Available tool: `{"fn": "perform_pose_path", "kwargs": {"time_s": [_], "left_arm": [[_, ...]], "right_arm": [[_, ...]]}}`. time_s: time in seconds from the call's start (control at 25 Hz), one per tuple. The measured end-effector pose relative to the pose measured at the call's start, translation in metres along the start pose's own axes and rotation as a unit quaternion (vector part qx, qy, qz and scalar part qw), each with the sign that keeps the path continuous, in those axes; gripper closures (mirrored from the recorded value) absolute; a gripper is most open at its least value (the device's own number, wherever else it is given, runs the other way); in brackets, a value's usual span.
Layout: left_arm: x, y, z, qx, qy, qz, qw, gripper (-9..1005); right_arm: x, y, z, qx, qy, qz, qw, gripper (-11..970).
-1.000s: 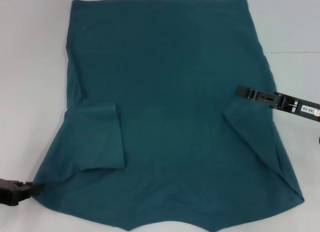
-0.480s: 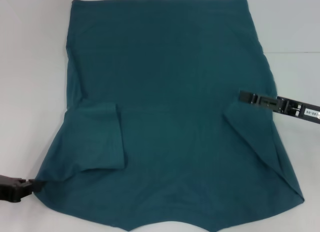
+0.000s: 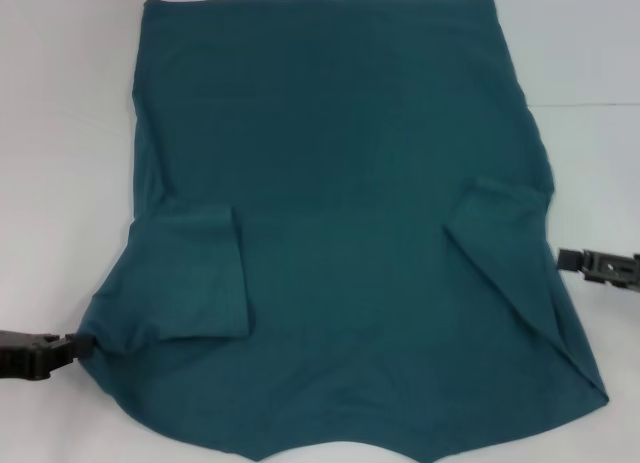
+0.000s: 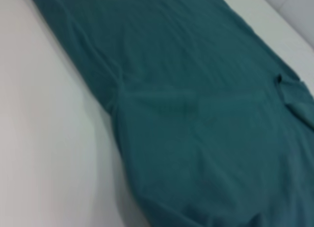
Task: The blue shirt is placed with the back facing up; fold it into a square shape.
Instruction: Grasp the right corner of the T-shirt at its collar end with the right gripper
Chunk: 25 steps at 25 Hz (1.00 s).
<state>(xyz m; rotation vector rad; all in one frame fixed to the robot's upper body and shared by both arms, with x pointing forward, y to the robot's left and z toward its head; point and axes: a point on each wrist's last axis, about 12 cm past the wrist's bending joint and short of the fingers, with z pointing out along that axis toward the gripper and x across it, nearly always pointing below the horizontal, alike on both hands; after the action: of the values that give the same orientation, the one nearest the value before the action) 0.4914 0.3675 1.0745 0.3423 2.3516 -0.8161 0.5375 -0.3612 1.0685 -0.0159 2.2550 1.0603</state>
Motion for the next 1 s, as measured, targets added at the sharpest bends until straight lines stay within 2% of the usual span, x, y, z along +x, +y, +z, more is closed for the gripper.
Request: {"fn": "perform_pose_path", "kwargs": {"time_s": [0.32, 1.0], "left_arm": [[0.0, -0.004, 0.003, 0.016, -0.014, -0.006, 1.0, 991], [0.001, -0.006, 0.005, 0.02, -0.015, -0.006, 1.0, 990]], "right_arm": [[0.021, -0.01, -0.018, 0.019, 0.041, 0.031, 0.998, 64], [0.036, -0.004, -0.002, 0.012, 0.087, 0.032, 0.996, 63]]}}
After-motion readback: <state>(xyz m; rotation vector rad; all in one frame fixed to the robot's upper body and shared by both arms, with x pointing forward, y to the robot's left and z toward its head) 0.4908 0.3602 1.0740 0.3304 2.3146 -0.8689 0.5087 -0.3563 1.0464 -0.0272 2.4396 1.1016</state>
